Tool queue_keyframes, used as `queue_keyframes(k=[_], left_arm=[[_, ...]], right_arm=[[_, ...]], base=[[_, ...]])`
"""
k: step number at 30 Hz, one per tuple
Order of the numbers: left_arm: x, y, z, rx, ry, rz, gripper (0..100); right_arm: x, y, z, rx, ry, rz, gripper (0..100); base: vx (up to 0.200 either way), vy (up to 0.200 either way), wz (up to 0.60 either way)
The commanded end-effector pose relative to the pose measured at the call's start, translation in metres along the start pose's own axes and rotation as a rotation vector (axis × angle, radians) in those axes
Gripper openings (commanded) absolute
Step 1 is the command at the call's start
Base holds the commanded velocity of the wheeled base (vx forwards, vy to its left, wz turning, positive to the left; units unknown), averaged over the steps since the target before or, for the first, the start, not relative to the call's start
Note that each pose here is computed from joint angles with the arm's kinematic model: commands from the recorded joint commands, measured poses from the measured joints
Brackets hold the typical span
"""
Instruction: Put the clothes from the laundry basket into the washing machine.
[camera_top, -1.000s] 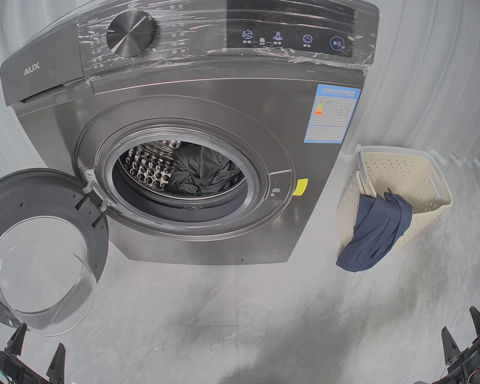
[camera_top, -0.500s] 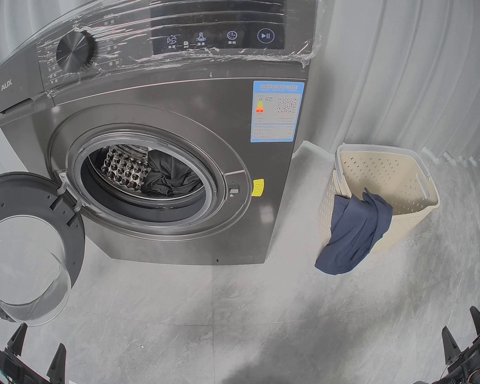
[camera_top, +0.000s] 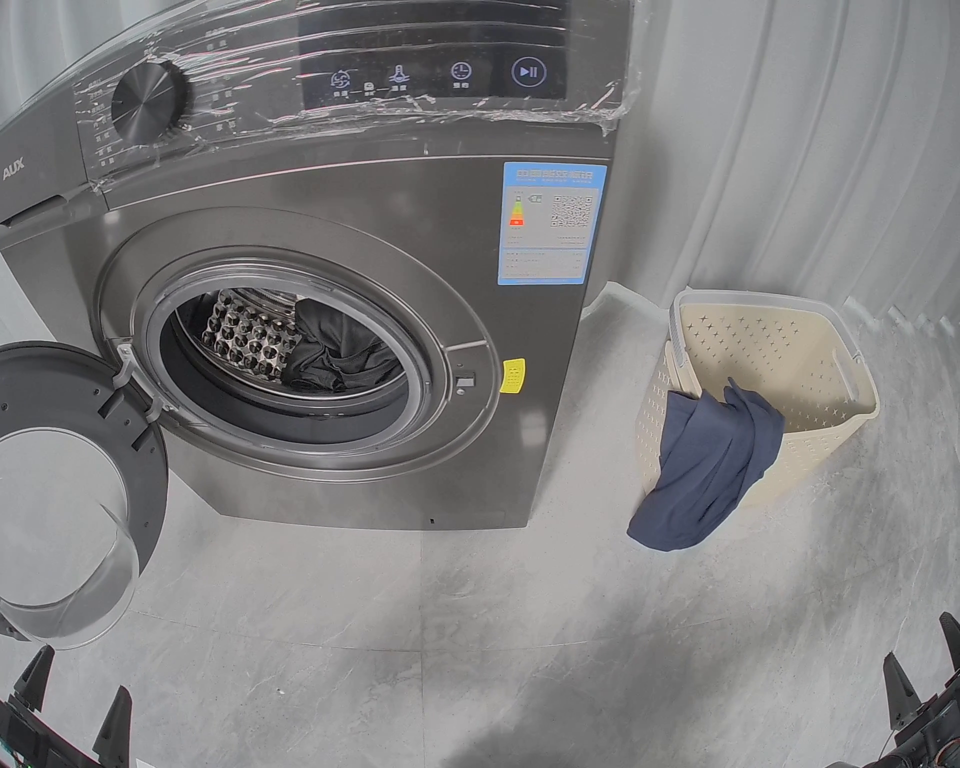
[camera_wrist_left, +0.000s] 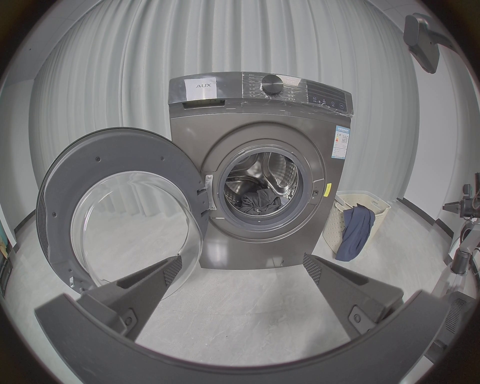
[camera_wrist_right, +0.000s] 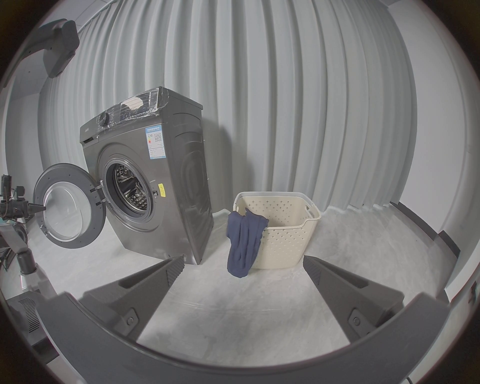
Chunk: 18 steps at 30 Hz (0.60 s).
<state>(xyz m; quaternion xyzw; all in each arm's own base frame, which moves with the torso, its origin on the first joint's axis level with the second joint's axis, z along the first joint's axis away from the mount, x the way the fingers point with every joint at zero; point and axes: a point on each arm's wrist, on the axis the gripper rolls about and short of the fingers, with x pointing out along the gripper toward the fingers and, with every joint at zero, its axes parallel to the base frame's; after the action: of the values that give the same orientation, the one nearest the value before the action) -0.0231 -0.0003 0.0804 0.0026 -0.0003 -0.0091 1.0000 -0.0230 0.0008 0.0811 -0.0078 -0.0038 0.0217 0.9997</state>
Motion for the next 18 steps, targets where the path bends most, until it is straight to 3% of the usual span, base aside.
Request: queue_keyframes(k=[1, 14, 18], left_arm=[[0.0007, 0.0000, -0.0046, 0.002, 0.010, 0.001, 100], [0.0007, 0.0000, -0.0048, 0.005, 0.011, 0.001, 100], [0.0007, 0.0000, -0.0048, 0.004, 0.011, -0.002, 100]], right_arm=[[0.0004, 0.0001, -0.0051, 0.000, 0.006, 0.001, 100], [0.0002, 0.0000, -0.0052, 0.002, 0.003, 0.003, 100], [0.0002, 0.0000, -0.0052, 0.002, 0.003, 0.003, 100]], base=[[0.000, -0.200, 0.00], [0.000, -0.200, 0.00], [0.000, 0.000, 0.00]])
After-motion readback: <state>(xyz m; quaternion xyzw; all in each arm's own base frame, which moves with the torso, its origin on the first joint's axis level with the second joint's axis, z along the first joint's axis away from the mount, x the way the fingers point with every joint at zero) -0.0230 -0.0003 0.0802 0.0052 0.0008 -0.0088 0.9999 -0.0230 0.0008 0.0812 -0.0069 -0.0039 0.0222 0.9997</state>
